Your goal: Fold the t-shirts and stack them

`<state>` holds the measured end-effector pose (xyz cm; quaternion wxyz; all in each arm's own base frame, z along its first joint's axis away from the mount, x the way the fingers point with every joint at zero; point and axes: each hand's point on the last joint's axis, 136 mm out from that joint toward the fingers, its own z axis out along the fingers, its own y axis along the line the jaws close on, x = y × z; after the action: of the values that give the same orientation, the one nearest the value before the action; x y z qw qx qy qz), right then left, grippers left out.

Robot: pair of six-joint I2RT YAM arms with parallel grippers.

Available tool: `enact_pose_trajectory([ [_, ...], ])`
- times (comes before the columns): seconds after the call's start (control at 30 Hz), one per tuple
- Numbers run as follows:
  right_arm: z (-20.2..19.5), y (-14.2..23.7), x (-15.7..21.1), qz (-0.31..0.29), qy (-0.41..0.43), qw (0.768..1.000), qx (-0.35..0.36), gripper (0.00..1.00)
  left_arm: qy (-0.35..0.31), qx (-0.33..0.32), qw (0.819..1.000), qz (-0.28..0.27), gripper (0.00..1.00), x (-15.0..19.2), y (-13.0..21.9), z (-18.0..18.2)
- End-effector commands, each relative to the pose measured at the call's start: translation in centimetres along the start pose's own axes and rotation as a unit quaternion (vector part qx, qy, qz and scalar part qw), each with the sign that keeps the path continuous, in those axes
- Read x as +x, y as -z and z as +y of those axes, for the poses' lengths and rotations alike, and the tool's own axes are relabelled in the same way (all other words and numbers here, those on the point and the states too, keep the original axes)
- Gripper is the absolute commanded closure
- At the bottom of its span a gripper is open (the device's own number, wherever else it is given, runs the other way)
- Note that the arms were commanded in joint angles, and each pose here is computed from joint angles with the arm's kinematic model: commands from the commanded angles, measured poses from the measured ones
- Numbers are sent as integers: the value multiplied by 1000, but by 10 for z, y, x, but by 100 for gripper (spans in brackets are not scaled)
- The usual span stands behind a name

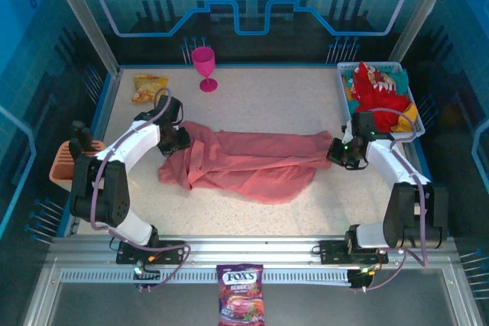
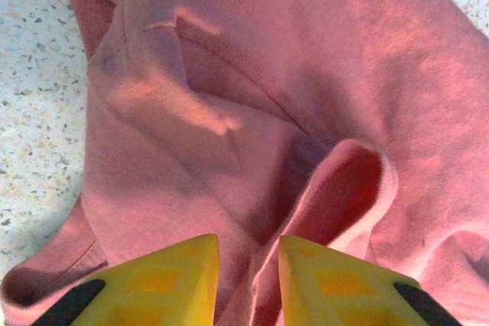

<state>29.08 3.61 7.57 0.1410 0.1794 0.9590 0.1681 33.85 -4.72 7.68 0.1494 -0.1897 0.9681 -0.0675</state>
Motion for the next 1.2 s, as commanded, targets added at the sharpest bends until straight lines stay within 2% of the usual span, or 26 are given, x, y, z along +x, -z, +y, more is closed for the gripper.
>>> enact_pose_trajectory([
  [0.0, -1, 4, 1, 1, -1, 1000, -7, 100, -9, 21, 1000, 8, 71, 6, -6, -7],
  [0.13, -2, 3, 2, 1, -2, 1000, -5, 100, -9, 39, 999, 17, 70, 11, -10, -12],
  [0.4, -3, 2, 1, 2, -5, 1000, -7, 100, -3, 14, 998, 54, 78, 31, -27, -1],
  [0.47, -2, 3, 1, 1, -7, 1000, -8, 100, -2, 8, 998, 56, 83, 32, -28, 2],
  [0.57, 0, 6, -2, -4, -8, 1000, -12, 100, -5, 2, 999, 48, 99, 28, -20, 3],
  [0.6, 2, 9, -4, -7, -7, 1000, -15, 100, -7, -3, 999, 42, 100, 24, -14, 4],
  [0.7, 11, 27, -19, -32, -4, 999, -24, 100, -18, -3, 1000, 5, 100, 1, 23, -4],
  [0.9, 40, 100, -64, -128, 4, 990, -66, 100, -51, 26, 990, -125, 100, -55, 151, -28],
  [1.03, 60, 162, -83, -215, 9, 972, -96, 100, -74, 37, 974, -211, 100, -71, 242, -31],
  [1.17, 69, 228, -91, -305, 13, 947, -100, 100, -74, 21, 950, -301, 100, -76, 317, -16],
])
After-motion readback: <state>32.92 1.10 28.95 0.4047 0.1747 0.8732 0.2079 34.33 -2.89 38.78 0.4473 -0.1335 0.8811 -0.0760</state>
